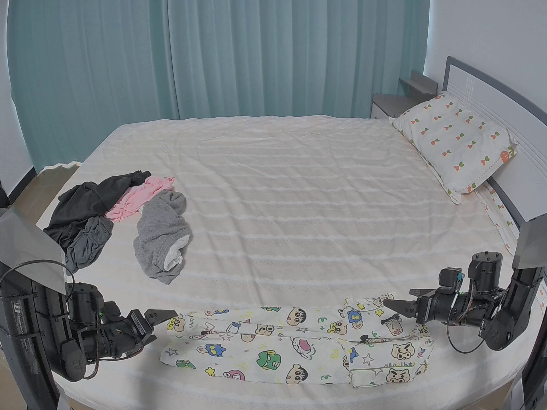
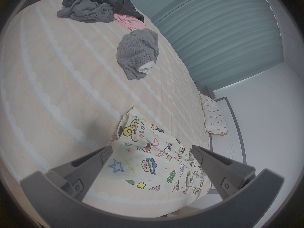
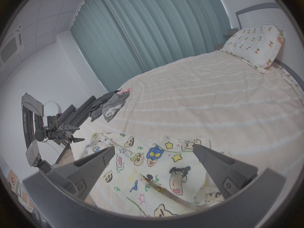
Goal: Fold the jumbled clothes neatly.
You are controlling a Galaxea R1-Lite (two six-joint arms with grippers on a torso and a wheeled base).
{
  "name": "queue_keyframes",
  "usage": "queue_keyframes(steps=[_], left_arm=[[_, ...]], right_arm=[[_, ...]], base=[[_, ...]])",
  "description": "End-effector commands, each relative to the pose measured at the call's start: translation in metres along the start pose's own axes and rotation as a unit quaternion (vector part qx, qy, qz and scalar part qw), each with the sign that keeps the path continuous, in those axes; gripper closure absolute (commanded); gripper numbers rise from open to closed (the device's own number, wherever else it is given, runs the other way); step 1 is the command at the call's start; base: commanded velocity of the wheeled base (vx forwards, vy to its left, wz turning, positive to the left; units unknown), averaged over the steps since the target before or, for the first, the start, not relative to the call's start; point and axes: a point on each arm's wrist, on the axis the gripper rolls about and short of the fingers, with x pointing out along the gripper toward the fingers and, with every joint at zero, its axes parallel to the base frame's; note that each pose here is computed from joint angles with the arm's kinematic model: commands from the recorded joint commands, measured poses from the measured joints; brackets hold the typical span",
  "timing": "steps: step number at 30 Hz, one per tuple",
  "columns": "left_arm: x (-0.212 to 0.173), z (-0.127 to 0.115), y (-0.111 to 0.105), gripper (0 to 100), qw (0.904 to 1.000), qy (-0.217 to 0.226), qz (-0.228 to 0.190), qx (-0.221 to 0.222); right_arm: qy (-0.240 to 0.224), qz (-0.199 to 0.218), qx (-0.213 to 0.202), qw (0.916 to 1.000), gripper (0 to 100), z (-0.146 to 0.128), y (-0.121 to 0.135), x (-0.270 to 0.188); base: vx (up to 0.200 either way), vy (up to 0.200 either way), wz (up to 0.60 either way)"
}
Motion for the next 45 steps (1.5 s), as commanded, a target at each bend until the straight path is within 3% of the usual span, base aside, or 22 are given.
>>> queue_keyframes(steps=[1, 14, 23, 26, 38, 45], left_arm=[[-0.001, -0.003, 0.002, 0, 1.0, 0.003, 0.004, -0.003], [-0.001, -0.003, 0.002, 0, 1.0, 0.003, 0.005, -0.003], [-0.001, -0.003, 0.002, 0, 1.0, 0.003, 0.005, -0.003], [-0.001, -0.003, 0.002, 0, 1.0, 0.003, 0.005, -0.003], [-0.001, -0.003, 0.002, 0, 1.0, 0.003, 0.005, -0.002], [-0.001, -0.003, 0.002, 0, 1.0, 0.003, 0.006, -0.002]], right_arm=[[0.011, 0.019, 0.006, 0.9997, 0, -0.001, 0.004, 0.02], [0.062, 0.004, 0.091, 0.9939, 0, -0.029, -0.011, 0.04], [0.037, 0.017, 0.077, 0.9962, 0, -0.024, -0.007, 0.041], [0.051, 0.022, 0.077, 0.9955, 0, -0.03, -0.003, 0.043], [0.103, -0.036, 0.131, 0.9854, 0, -0.067, -0.039, 0.04], [0.102, -0.038, 0.133, 0.9852, 0, -0.076, -0.039, 0.033]], base=[[0.0, 0.0, 0.0], [0.0, 0.0, 0.0], [0.0, 0.0, 0.0], [0.0, 0.0, 0.0], [0.0, 0.0, 0.0], [0.0, 0.0, 0.0]])
